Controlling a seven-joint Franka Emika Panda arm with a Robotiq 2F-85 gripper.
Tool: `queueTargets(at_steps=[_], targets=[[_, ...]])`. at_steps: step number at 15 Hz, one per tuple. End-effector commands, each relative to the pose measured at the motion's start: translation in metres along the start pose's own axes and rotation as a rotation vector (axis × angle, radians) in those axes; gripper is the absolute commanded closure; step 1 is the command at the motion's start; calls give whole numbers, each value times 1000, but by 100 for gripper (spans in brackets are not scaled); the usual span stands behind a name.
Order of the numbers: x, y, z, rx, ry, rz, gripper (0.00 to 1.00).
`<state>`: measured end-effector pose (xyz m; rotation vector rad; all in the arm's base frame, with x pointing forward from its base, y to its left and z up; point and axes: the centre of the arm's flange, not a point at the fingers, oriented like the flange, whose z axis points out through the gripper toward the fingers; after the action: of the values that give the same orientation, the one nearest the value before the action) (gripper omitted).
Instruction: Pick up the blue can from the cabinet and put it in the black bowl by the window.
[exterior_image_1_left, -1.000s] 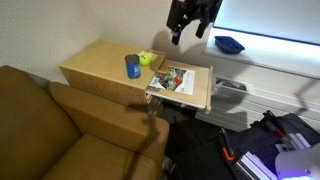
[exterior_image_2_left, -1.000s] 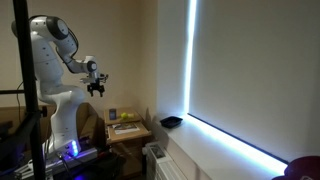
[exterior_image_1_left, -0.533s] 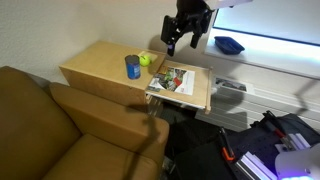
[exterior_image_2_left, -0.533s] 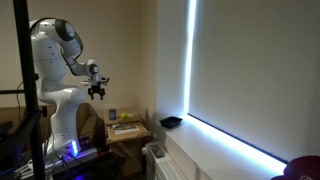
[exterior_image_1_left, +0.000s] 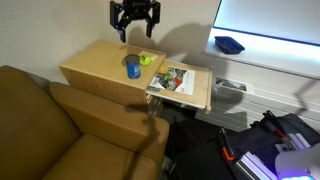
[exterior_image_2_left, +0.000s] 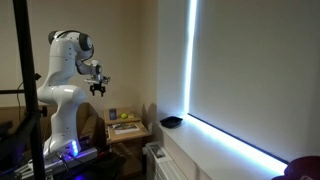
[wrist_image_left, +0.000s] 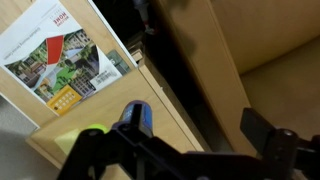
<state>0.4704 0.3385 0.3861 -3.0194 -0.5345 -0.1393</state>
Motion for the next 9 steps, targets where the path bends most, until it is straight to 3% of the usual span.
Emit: queueTargets(at_steps=[1, 4, 6, 9], targets=[[13, -7, 0, -8, 8, 9, 0], [34, -15, 5, -5, 6, 20, 0], [26, 14, 41, -58, 20, 82, 0], [62, 32, 80, -35, 88, 213, 0]])
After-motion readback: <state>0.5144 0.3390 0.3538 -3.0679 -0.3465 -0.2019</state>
